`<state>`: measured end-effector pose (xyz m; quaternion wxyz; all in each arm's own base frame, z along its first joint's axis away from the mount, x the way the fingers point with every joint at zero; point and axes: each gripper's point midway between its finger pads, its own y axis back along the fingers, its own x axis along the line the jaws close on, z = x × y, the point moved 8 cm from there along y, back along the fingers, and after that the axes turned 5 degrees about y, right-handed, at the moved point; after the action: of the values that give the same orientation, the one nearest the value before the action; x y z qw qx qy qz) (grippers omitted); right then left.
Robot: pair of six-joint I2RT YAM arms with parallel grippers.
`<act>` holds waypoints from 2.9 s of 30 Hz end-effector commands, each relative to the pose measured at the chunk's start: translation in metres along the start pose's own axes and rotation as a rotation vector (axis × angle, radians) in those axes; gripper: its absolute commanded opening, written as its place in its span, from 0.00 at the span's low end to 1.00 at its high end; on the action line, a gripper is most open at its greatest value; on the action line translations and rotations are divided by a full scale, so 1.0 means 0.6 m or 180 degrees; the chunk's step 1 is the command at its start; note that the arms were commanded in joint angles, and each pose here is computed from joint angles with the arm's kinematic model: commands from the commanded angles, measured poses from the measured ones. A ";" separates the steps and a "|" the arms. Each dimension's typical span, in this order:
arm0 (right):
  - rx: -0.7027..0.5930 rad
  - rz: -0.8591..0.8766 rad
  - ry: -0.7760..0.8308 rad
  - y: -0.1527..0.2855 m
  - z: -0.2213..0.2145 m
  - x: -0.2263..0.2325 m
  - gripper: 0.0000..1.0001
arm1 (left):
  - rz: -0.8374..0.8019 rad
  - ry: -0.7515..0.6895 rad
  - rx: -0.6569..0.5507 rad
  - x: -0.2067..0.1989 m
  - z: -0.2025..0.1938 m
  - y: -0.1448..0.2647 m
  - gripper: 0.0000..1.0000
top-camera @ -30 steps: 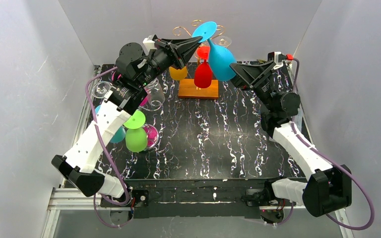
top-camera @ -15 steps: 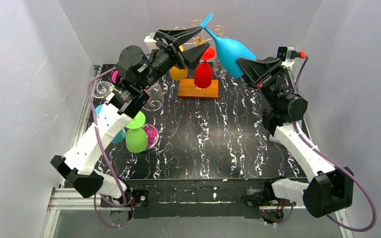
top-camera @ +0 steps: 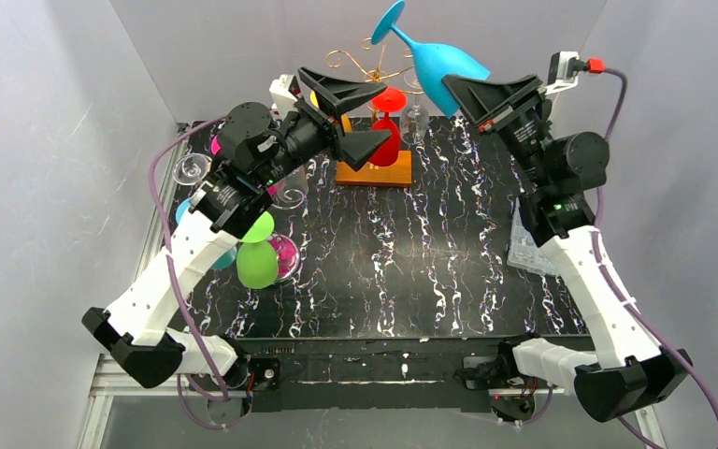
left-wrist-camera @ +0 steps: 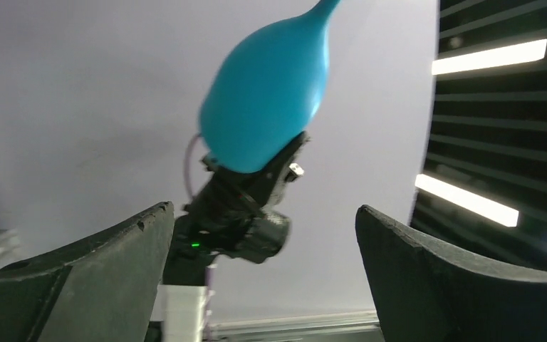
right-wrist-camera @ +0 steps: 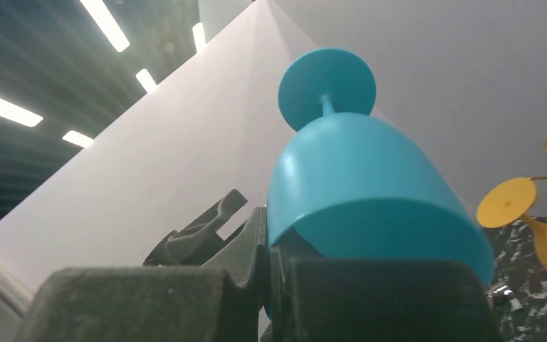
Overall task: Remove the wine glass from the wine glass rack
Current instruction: Place the wine glass at the center of the board.
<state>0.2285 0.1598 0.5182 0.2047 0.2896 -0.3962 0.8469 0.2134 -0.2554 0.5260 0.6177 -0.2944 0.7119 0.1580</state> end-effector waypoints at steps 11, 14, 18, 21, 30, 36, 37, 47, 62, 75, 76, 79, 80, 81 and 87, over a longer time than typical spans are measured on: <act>0.0304 -0.2351 0.1540 0.020 0.071 -0.047 0.01 | 0.0899 -0.2000 0.0450 0.006 -0.025 0.109 0.98; 0.0441 -0.2785 0.1724 0.030 0.076 -0.074 0.01 | 0.1144 -0.2362 0.0448 0.015 -0.020 0.130 0.98; 0.0696 -0.3300 0.1863 0.042 0.075 -0.118 0.01 | 0.1407 -0.2827 0.0319 0.017 -0.009 0.161 0.98; 0.0925 -0.3617 0.1919 0.050 0.074 -0.157 0.01 | 0.1580 -0.3120 0.0212 0.020 0.002 0.184 0.98; 0.1740 -0.4321 0.1594 0.105 0.070 -0.325 0.01 | 0.1990 -0.3654 -0.0041 0.027 0.028 0.237 0.98; 0.2090 -0.4618 0.1403 0.135 0.065 -0.404 0.01 | 0.2122 -0.3794 -0.0126 0.032 0.037 0.252 0.98; 0.2140 -0.4685 0.1377 0.142 0.064 -0.418 0.01 | 0.2141 -0.3813 -0.0141 0.033 0.038 0.255 0.98; 0.2650 -0.5045 0.1020 0.198 0.030 -0.533 0.01 | 0.2311 -0.3968 -0.0314 0.032 0.050 0.272 0.98; 0.2969 -0.5261 0.0837 0.234 0.007 -0.593 0.18 | 0.2457 -0.4004 -0.0361 0.042 0.057 0.278 0.98; 0.2763 -0.5270 0.1071 0.208 0.042 -0.558 0.48 | 0.2530 -0.3977 -0.0286 0.054 0.060 0.266 0.98; 0.2753 -0.5265 0.1087 0.206 0.044 -0.556 0.49 | 0.2539 -0.3977 -0.0283 0.054 0.060 0.266 0.98; 0.2711 -0.5271 0.1136 0.202 0.051 -0.546 0.54 | 0.2559 -0.3969 -0.0297 0.057 0.062 0.266 0.98; 0.2696 -0.5273 0.1154 0.200 0.054 -0.543 0.56 | 0.2566 -0.3966 -0.0301 0.057 0.062 0.267 0.98; 0.2680 -0.5270 0.1170 0.198 0.056 -0.541 0.57 | 0.2580 -0.3966 -0.0318 0.058 0.063 0.268 0.98; 0.2593 -0.5253 0.1257 0.188 0.070 -0.520 0.64 | 0.2668 -0.3963 -0.0364 0.066 0.067 0.273 0.98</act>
<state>0.4154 0.0269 0.2396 0.6648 0.4076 0.3281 0.5331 0.1452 -0.1199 0.4598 0.7862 0.1106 0.2797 0.5398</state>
